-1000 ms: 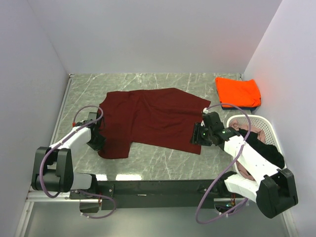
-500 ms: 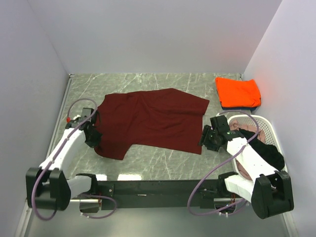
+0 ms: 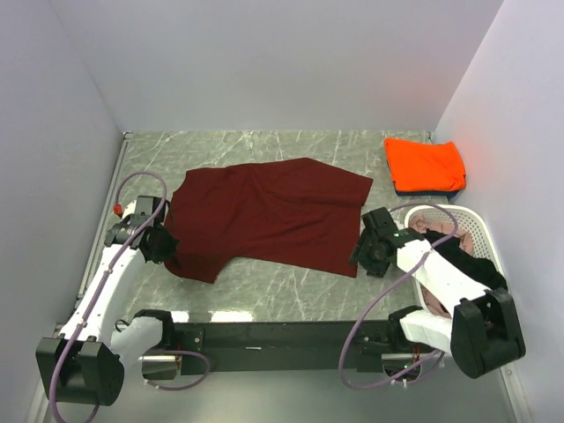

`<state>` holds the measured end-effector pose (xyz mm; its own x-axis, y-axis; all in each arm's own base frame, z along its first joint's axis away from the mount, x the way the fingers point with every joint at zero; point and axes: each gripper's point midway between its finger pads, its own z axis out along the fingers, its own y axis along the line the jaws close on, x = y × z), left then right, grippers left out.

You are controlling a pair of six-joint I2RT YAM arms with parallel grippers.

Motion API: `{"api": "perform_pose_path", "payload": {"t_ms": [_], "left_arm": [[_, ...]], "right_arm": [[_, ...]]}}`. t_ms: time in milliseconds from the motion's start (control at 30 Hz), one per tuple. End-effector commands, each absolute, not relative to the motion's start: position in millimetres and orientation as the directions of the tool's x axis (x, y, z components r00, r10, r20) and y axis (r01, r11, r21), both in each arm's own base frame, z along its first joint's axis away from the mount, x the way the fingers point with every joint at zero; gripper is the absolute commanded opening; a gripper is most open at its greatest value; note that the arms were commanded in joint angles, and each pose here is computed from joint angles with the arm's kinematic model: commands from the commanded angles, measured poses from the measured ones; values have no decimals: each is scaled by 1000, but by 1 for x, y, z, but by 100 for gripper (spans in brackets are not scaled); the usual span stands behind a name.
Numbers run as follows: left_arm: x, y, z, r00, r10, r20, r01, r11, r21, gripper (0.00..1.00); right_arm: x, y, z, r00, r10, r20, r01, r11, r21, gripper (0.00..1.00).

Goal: Fold and stack the t-shirts
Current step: Flatten the tshirt out

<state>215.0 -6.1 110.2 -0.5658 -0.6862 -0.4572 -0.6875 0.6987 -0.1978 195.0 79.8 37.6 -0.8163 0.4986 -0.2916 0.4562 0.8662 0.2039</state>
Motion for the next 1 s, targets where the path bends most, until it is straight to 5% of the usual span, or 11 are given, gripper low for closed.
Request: {"api": "perform_pose_path", "payload": {"t_ms": [0,967], "left_arm": [[220,-12,113,-595,-651,-471,-628,742,-232,1],[224,-28,129,-587,-617,-524,-549,779,-302,1]], "right_arm": [[204,84,46,-757,572,-316,548,819,171,62],[196,101,10,-653,715,-248,723,687,78,59]]}}
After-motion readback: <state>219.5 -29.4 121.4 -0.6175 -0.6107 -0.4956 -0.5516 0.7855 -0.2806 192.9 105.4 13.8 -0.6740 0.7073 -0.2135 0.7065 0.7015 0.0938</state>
